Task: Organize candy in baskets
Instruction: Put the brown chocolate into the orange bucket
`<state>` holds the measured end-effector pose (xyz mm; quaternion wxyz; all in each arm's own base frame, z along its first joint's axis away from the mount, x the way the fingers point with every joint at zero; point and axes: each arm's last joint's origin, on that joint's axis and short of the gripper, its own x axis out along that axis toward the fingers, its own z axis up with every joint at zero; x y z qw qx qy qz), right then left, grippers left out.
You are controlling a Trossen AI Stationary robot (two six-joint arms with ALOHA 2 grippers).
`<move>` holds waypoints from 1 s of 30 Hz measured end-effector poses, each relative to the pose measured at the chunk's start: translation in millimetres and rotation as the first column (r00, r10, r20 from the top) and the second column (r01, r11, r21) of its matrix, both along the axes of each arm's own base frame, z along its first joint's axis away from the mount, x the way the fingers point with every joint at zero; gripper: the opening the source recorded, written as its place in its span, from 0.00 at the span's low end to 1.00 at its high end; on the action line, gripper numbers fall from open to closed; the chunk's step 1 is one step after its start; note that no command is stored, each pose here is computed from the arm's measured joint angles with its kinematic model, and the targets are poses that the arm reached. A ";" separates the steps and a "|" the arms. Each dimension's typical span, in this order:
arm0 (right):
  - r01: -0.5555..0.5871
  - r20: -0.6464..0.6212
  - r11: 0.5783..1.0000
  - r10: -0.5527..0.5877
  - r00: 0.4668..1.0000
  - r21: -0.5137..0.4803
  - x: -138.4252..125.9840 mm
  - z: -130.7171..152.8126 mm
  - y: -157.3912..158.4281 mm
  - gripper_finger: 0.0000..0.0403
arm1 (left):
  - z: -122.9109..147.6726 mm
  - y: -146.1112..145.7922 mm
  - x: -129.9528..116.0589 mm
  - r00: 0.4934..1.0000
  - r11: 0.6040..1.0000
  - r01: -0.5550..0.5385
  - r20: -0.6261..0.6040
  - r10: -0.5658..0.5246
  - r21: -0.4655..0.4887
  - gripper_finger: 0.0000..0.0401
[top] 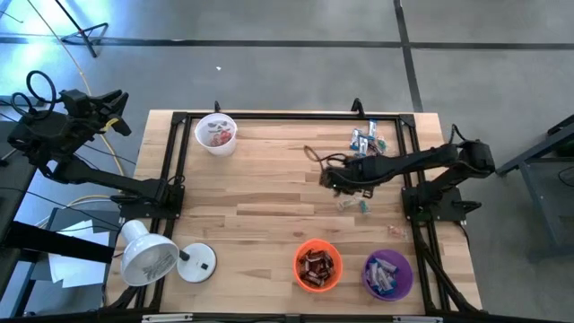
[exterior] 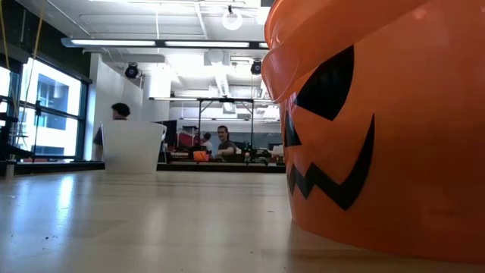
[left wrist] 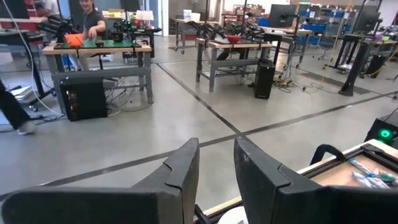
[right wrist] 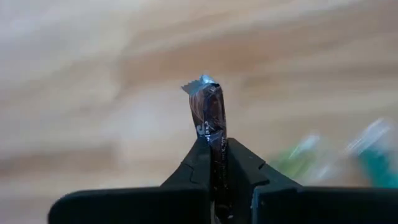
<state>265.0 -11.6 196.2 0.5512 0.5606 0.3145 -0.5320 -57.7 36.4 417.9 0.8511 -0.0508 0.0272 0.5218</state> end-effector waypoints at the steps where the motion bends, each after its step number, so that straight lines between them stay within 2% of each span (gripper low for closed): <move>1: -0.045 0.029 0.999 0.045 0.999 0.015 5.8 8.8 5.4 0.02 | 0.0 0.0 0.1 1.000 1.000 0.003 -0.002 -0.003 0.000 0.22; 6: -0.194 0.207 0.980 0.181 0.961 0.046 27.8 58.1 46.8 0.02 | -0.4 -0.6 1.0 0.999 0.999 0.042 -0.010 -0.042 -0.009 0.22; 9: -0.228 0.308 0.970 0.190 0.932 0.091 34.3 84.5 80.4 0.02 | -0.8 -1.2 2.0 0.996 0.996 0.085 -0.035 -0.085 -0.010 0.22; 13: -0.252 0.368 0.942 0.159 0.916 0.221 40.4 101.4 132.1 0.02 | -1.0 -1.7 2.8 0.992 0.993 0.114 -0.045 -0.114 -0.014 0.22; 17: -0.241 0.339 0.913 0.123 0.933 0.330 50.1 95.9 180.0 0.02 | -1.0 -1.8 2.8 0.992 0.993 0.117 -0.045 -0.117 -0.015 0.22; 21: -0.215 0.272 0.913 0.122 0.954 0.346 61.9 76.1 210.8 0.02 | -1.0 -1.8 2.8 0.992 0.993 0.117 -0.045 -0.117 -0.014 0.22; 25: -0.198 0.207 0.938 0.142 0.968 0.286 68.4 67.6 218.2 0.07 | -0.9 -1.7 2.9 0.991 0.993 0.118 -0.062 -0.118 -0.005 0.22; 30: -0.221 0.108 0.947 0.200 0.974 0.234 65.7 72.4 207.3 0.23 | -0.8 -1.7 2.8 0.991 0.993 0.116 -0.068 -0.116 -0.001 0.22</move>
